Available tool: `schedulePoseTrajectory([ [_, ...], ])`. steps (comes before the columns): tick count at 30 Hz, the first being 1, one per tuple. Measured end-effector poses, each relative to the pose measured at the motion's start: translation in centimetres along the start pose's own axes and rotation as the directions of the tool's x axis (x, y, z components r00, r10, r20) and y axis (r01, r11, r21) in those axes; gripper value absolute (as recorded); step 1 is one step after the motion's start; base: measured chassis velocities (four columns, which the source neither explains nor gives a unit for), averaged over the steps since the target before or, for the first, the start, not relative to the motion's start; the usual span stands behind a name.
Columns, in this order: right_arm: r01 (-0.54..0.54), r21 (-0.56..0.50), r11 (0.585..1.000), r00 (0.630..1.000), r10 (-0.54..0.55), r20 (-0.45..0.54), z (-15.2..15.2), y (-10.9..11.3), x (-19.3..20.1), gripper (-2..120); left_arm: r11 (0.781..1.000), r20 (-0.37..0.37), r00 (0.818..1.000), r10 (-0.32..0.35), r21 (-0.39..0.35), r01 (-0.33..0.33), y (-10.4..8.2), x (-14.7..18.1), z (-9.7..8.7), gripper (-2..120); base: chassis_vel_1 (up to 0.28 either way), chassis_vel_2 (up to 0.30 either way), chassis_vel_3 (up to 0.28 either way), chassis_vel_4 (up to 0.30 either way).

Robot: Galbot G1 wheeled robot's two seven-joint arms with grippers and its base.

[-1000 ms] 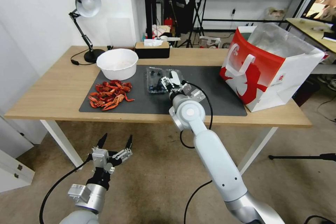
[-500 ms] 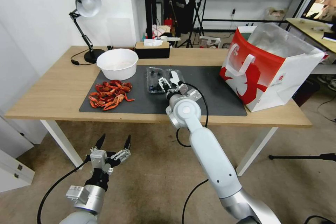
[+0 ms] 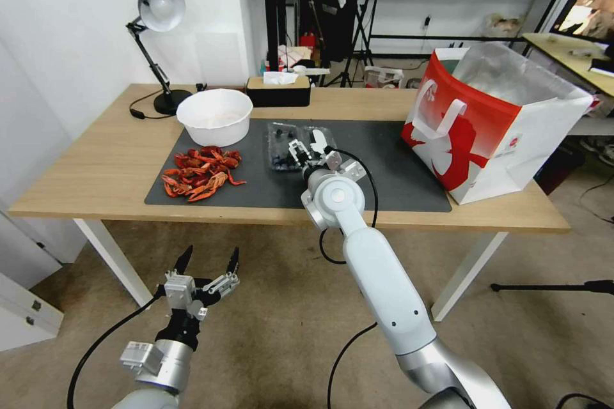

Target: Close the takeout container lid, then place the container into the takeout bag.

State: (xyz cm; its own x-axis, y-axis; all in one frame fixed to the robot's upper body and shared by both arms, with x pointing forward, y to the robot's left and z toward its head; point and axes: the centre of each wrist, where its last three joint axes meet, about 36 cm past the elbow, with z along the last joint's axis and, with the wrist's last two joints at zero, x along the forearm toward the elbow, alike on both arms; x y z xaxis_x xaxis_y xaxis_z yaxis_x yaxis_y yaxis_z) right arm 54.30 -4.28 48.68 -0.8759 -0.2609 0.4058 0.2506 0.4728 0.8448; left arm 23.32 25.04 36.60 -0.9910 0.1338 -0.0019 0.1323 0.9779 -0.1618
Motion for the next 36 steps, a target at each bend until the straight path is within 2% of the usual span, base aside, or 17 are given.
schedulePoseTrajectory([
  [11,0.003,-0.005,1.000,1.000,-0.003,0.008,-0.3,-0.1,-0.7,100,1.000,0.004,1.000,-0.004,0.002,0.004,0.0,0.1,0.1,100,0.000,0.000,0.000,0.000],
  [19,0.018,-0.007,1.000,0.999,-0.017,0.039,-0.7,0.0,-0.7,100,1.000,0.004,1.000,-0.007,0.002,0.007,0.1,0.1,0.3,100,0.000,0.000,0.000,0.000],
  [23,0.030,0.022,0.999,0.996,-0.032,0.088,-0.8,0.0,-0.7,100,1.000,0.007,1.000,-0.008,0.003,0.008,0.1,0.2,0.5,100,0.000,0.000,0.000,0.000],
  [27,0.037,0.103,0.994,0.989,-0.051,0.141,-0.6,-0.2,-0.8,100,1.000,0.009,1.000,-0.008,0.003,0.008,0.1,0.2,0.5,100,0.000,0.000,0.000,0.000],
  [29,0.033,0.183,0.982,0.982,-0.066,0.178,-0.3,-0.6,-0.9,100,1.000,0.010,1.000,-0.009,0.003,0.009,0.1,0.3,0.5,100,0.000,0.000,0.000,0.000],
  [30,0.025,0.247,0.969,0.977,-0.076,0.201,-0.1,-1.0,-1.0,100,1.000,0.012,1.000,-0.010,0.003,0.010,0.1,0.3,0.5,100,0.000,0.000,0.000,0.000],
  [35,0.006,0.337,0.942,0.970,-0.087,0.227,0.1,-1.6,-1.2,100,1.000,0.014,1.000,-0.011,0.005,0.011,0.1,0.4,0.5,100,0.000,0.000,0.000,0.000],
  [36,0.000,0.384,0.923,0.967,-0.098,0.236,0.0,-2.0,-1.4,100,1.000,0.016,1.000,-0.013,0.005,0.013,0.1,0.4,0.6,100,0.000,0.000,0.000,0.000],
])
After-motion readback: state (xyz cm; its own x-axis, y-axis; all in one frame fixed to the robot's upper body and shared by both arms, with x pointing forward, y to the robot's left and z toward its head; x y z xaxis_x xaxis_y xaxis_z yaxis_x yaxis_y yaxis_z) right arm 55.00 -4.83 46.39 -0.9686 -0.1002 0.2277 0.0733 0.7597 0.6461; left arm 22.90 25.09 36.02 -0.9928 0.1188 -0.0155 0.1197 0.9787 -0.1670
